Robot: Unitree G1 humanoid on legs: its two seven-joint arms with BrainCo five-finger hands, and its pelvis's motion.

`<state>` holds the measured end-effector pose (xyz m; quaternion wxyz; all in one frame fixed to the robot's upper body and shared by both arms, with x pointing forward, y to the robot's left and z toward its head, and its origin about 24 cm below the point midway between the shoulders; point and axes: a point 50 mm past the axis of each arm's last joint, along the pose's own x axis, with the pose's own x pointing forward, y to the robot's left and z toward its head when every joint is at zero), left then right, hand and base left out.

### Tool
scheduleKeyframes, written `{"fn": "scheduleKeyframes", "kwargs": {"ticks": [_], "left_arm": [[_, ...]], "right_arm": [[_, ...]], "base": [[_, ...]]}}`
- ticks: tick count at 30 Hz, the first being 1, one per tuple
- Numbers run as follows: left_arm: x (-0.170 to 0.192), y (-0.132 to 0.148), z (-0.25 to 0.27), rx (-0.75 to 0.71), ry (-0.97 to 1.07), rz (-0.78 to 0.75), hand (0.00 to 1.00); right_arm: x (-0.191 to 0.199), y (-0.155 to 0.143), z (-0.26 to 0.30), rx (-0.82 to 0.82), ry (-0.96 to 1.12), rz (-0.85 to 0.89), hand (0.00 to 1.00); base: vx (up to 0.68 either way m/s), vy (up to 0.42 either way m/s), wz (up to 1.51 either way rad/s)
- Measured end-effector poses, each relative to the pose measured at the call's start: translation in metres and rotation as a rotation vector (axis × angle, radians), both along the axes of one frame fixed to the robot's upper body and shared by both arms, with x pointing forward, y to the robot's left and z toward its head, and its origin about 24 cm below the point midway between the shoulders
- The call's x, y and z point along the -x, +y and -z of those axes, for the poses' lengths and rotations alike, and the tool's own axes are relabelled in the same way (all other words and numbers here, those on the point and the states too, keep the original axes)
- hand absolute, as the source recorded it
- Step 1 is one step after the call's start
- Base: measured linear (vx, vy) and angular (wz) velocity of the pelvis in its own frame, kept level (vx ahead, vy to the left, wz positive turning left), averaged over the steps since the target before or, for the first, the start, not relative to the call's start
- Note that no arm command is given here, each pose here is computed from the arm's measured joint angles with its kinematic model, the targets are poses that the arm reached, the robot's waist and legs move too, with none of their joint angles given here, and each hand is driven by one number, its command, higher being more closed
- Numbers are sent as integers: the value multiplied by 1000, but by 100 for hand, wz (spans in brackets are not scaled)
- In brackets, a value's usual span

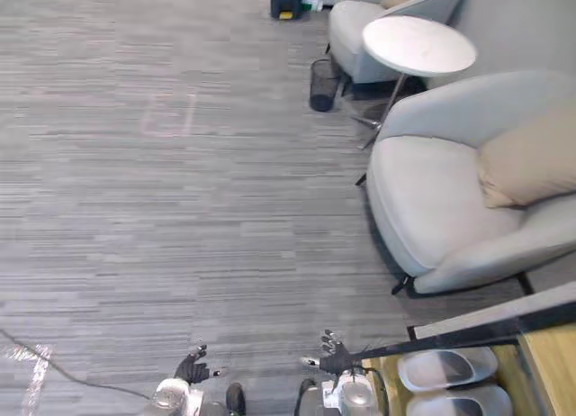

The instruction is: Organize the slippers on the shoe rack

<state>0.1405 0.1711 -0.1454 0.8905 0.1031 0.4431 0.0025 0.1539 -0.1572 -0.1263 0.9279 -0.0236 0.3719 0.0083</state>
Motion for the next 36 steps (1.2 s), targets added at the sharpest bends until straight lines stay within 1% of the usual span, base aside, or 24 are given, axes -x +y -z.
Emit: {"fn": "scheduleKeyframes", "kwargs": {"ticks": [3, 5, 7, 9, 12, 14, 15, 17, 19, 21, 24, 25, 29, 31, 34, 36], "left_arm": [[-2, 1, -2, 12, -26, -24, 0], [-10, -1, -7, 40, -68, -84, 0], [-7, -1, -8, 64, -81, -139, 0], [-7, 3, -8, 52, -82, -144, 0], [-17, -2, -12, 68, -110, -129, 0], [-18, -2, -13, 67, -120, -128, 0], [-25, 2, -16, 53, -138, -132, 0], [-20, 9, -15, 45, -126, -142, 0], [-16, 8, -13, 59, -115, -164, 0], [-8, 4, -9, 71, -90, -160, 0], [0, 4, -5, 66, -59, -157, 0], [1, 6, -5, 61, -56, -159, 0], [-13, 9, -10, 53, -92, -150, 0], [-14, 11, -11, 46, -94, -145, 0], [-4, -2, -4, 85, -53, -159, 0], [-2, -5, -3, 99, -48, -181, 0]], "right_arm": [[-1, -2, 0, 2, -2, 9, 0], [-2, -9, -2, 20, -14, 8, 0], [-4, -11, -4, 29, -23, 5, 0], [-14, -7, -8, 23, -53, -6, 0], [-31, -15, -16, 45, -95, -5, 0], [-27, -15, -13, 49, -79, -4, 0], [-29, -10, -14, 38, -81, -17, 0], [-29, -5, -13, 24, -81, -13, 0], [-23, -8, -8, 37, -48, -13, 0], [-8, -13, 1, 54, 11, 0, 0], [-1, -18, 4, 59, 29, 13, 0], [3, -19, 5, 62, 38, 17, 0], [-9, -19, -1, 61, -3, 12, 0], [-9, -16, -1, 53, -9, 14, 0], [-9, -22, -1, 69, -1, 16, 0], [-11, -23, -4, 70, -17, 25, 0]], "base": [[258, 13, 70], [214, 35, 55], [190, 20, 4], [302, 94, 15], [313, 211, 42], [343, 187, 43], [381, 182, 40], [322, 175, 16], [337, 217, 8], [416, 237, 25], [495, 124, 33], [588, 27, 31], [491, -101, 49], [501, -198, 64], [566, -244, 2], [643, -248, 34]]}}
